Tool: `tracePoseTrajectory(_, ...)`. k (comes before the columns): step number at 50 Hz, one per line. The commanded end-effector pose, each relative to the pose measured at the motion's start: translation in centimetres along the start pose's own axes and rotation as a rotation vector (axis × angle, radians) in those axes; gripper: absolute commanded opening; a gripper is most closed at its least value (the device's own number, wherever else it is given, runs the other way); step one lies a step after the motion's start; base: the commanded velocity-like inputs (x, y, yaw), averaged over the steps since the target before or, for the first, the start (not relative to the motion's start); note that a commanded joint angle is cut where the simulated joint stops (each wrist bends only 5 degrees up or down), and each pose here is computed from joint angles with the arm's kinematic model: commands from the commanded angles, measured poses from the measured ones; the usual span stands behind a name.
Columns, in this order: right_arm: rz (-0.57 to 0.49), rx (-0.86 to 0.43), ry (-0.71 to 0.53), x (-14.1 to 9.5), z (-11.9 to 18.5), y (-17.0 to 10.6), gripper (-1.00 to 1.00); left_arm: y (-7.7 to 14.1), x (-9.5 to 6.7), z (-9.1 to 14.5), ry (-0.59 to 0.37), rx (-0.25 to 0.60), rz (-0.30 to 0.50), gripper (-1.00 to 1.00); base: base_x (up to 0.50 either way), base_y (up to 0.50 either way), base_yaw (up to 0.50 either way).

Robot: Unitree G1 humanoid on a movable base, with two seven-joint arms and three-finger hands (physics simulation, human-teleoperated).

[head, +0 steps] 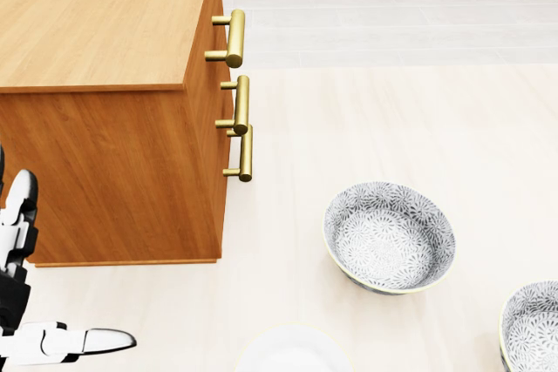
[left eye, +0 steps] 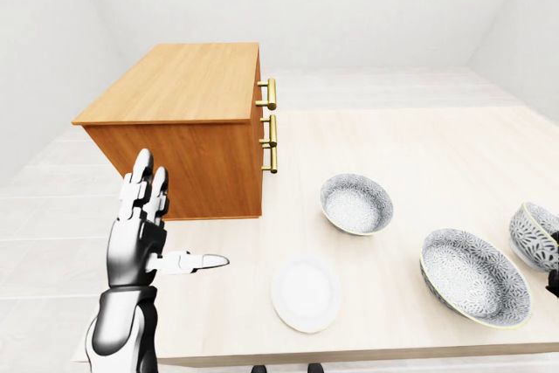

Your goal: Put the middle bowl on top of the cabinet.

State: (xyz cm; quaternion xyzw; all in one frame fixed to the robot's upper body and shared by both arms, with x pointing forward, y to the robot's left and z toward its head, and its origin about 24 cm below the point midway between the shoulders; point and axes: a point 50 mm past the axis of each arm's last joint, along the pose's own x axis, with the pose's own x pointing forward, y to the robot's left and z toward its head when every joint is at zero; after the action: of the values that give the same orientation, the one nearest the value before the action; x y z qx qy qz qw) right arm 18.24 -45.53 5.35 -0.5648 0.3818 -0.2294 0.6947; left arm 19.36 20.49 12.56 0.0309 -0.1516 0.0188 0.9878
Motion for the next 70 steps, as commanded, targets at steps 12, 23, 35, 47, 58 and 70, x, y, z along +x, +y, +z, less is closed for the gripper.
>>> tracePoseTrajectory(12, -0.104, 0.049, -0.112, -0.6, 2.2, -5.4, -1.00, 0.4, 0.2, -0.3, 0.008, -0.002, 0.006, 1.00, 0.00, 0.00, 0.00)
tracePoseTrajectory(23, -0.175, 0.050, -0.189, -1.3, 4.4, -8.4, -1.00, 0.6, 0.1, -0.4, 0.009, -0.009, 0.010, 1.00, 0.00, 0.00, 0.00)
tracePoseTrajectory(35, -0.341, 0.037, -0.392, -3.7, 10.6, -14.3, -1.00, 0.7, 0.2, -0.3, 0.006, 0.000, 0.006, 1.00, 0.00, 0.00, 0.00)
tracePoseTrajectory(47, -0.425, -0.043, -0.557, -7.1, 17.5, -19.0, -1.00, 0.7, 0.2, -0.1, 0.002, 0.015, 0.004, 1.00, 0.00, 0.00, 0.00)
tracePoseTrajectory(58, -0.520, -0.007, -0.639, -9.5, 22.8, -24.1, -1.00, 0.7, -0.3, -0.4, 0.030, 0.031, 0.002, 1.00, 0.00, 0.00, 0.00)
tracePoseTrajectory(70, -0.472, 0.081, -0.738, -11.2, 28.2, -26.7, -1.00, 0.8, -1.0, -0.6, 0.051, 0.035, 0.003, 1.00, 0.00, 0.00, 0.00)
